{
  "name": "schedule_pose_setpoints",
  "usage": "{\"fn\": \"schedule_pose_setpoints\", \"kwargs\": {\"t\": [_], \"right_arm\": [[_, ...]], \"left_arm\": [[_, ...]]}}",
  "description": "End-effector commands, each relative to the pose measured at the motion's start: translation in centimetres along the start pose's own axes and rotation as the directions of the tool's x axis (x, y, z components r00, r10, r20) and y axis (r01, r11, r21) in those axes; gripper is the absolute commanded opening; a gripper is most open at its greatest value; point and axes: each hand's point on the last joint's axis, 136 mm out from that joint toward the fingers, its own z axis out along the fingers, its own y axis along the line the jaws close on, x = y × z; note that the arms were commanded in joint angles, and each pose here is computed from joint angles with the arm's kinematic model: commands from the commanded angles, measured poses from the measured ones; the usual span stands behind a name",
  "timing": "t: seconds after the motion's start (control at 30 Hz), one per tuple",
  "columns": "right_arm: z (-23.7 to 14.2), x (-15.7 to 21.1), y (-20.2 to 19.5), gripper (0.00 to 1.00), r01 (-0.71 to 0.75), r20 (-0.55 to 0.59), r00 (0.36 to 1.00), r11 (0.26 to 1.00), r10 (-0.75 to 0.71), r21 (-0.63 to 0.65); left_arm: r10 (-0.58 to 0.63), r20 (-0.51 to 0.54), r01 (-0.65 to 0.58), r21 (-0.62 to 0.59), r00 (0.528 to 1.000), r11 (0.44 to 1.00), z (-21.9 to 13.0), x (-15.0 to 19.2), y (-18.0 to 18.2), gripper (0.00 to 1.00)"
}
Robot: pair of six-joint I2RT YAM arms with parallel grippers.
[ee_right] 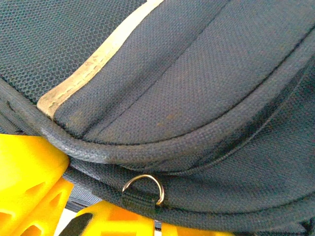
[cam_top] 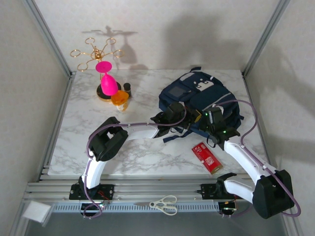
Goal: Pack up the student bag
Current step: Zip the student bag at the top-center of the table.
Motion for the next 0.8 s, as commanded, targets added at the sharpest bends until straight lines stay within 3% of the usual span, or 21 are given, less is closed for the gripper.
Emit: {"fn": "schedule_pose_setpoints", "kwargs": {"t": [0.0, 0.13, 0.4, 0.5, 0.7, 0.77], "right_arm": [[-0.7, -0.3, -1.3, 0.03, -0.025, -0.009, 1.000, 0.997, 0.026, 0.067], [-1.2, 1.3, -1.7, 0.00, -0.069, -0.089, 0.993, 0.995, 0.075, 0.071], [-2.3, 3.4, -0.7, 0.00, -0.068, -0.236, 0.969, 0.998, 0.069, 0.016], [-2.9, 3.1, -1.2, 0.00, -0.074, -0.244, 0.966, 0.996, 0.085, 0.052], [-2.9, 2.5, -0.2, 0.00, -0.069, -0.273, 0.959, 0.997, 0.077, 0.038], [-2.4, 2.7, 1.7, 0.00, -0.064, -0.289, 0.956, 0.996, 0.044, -0.060]], "left_arm": [[0.072, 0.053, -0.078, 0.111, 0.996, 0.991, -2.7, -0.8, -4.9, 0.00], [0.104, 0.168, -0.113, 0.041, 0.980, 0.993, -4.9, -4.4, -3.4, 0.00], [0.215, 0.300, -0.189, -0.111, 0.929, 0.976, -9.5, -11.7, -0.9, 0.00], [0.240, 0.337, -0.206, -0.135, 0.910, 0.969, -10.7, -14.4, -0.6, 0.00], [0.297, 0.319, -0.242, -0.202, 0.900, 0.949, -10.8, -17.9, -0.4, 0.00], [0.322, 0.304, -0.276, -0.185, 0.897, 0.943, -10.8, -17.7, -1.3, 0.00]]}}
